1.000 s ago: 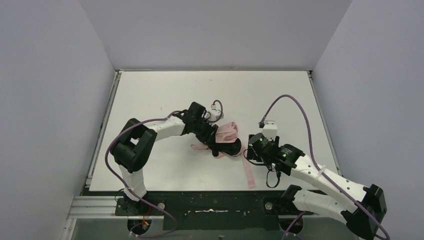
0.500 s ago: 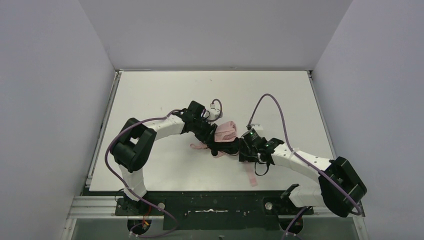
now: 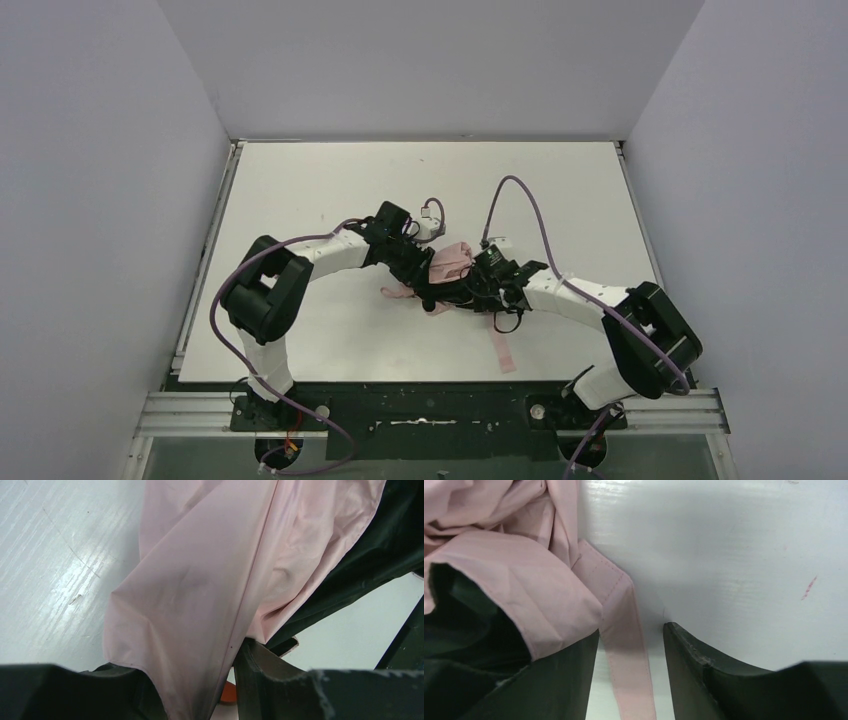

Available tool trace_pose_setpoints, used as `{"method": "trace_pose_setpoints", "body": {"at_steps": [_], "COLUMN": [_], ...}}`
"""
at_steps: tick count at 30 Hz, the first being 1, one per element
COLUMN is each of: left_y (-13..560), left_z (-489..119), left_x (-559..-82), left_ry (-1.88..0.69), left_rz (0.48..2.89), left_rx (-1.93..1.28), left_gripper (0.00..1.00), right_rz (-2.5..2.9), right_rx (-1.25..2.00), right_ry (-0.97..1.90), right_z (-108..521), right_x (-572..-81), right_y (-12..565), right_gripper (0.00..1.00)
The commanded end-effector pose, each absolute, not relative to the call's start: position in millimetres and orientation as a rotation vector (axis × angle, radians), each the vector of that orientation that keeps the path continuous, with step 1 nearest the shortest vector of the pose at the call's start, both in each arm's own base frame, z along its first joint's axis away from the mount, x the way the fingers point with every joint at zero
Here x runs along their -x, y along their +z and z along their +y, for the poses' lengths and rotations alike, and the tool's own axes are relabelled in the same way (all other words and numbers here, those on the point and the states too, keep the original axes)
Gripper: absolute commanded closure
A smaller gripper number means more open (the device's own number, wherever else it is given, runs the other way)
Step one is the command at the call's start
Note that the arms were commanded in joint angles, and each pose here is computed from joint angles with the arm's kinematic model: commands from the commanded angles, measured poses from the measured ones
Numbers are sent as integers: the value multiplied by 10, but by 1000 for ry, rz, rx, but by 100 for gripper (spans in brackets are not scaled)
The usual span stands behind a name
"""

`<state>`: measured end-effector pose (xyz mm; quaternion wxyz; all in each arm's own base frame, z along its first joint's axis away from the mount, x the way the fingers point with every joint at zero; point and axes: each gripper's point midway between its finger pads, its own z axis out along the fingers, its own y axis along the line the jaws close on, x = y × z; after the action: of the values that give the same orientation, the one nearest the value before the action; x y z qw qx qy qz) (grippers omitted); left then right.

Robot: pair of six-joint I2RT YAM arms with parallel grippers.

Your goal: Put away the umbrella

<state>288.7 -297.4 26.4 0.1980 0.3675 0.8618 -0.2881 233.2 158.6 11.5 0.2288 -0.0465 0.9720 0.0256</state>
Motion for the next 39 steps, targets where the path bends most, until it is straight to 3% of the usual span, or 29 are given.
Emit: {"method": "trace_pose_setpoints", "body": {"at_steps": [1,8,9,24,39], "left_y": [201,207,208,273,299], "left_z": [-2861,-2829,-2809,-2559,-2475], "left_x": [-2962,-3014,-3048,-3459,-3555], "left_ry": [-727,-713,-711,-685,-624], "left_rz": [2455,2474,2481,2548,2537], "left_rx": [-1022,-975,-948,-611,-542], "left_gripper": [100,100,100,100,100], "right_rz": [2653,2700,2706,2868,2835], "right_rx": [93,73,64,108,312], "right_ry": [-2,-50,-48,323,988], "right_z": [1507,1414,1396,1549,2551], "right_x": [-2495,-2441,-2412,-1623,-1221], "right_y": [63,-55,-60,37,314], "right_gripper": [53,98,100,100,100]}}
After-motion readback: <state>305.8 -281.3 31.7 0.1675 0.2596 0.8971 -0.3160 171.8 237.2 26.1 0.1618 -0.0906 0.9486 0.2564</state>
